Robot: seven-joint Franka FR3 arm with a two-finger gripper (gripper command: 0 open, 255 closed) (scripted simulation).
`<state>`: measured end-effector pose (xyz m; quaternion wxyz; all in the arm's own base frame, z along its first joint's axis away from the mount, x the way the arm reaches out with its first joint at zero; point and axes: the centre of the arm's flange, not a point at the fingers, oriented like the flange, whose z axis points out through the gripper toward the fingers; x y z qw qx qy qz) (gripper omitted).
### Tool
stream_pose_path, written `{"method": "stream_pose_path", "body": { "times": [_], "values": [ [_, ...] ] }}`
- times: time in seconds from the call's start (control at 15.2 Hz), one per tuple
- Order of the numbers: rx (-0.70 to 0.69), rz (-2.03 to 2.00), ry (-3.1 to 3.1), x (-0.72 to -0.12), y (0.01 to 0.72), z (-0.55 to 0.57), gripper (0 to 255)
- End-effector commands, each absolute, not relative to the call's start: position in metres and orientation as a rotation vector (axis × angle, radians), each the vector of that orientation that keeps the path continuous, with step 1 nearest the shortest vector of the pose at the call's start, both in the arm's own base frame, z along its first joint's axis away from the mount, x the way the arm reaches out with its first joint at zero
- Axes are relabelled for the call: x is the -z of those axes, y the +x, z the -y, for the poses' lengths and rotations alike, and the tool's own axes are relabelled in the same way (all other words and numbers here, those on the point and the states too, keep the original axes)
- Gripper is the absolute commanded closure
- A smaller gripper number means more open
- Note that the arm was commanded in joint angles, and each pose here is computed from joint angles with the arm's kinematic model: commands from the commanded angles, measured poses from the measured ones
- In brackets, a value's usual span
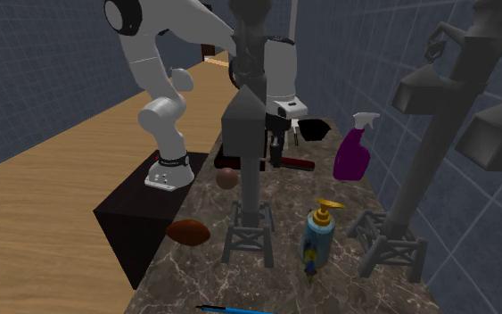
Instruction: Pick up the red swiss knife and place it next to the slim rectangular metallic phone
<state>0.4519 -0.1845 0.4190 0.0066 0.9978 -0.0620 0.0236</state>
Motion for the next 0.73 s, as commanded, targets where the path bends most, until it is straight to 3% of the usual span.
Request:
{"method": "stream_pose_path", "body": {
  "times": [0.0, 0.66],
  "values": [
    [-0.074, 0.196, 3.121, -0.418, 0.448, 0.157, 255],
    [-0.074, 0.196, 3.121, -0.418, 0.425, 0.027, 255]
  ]
}}
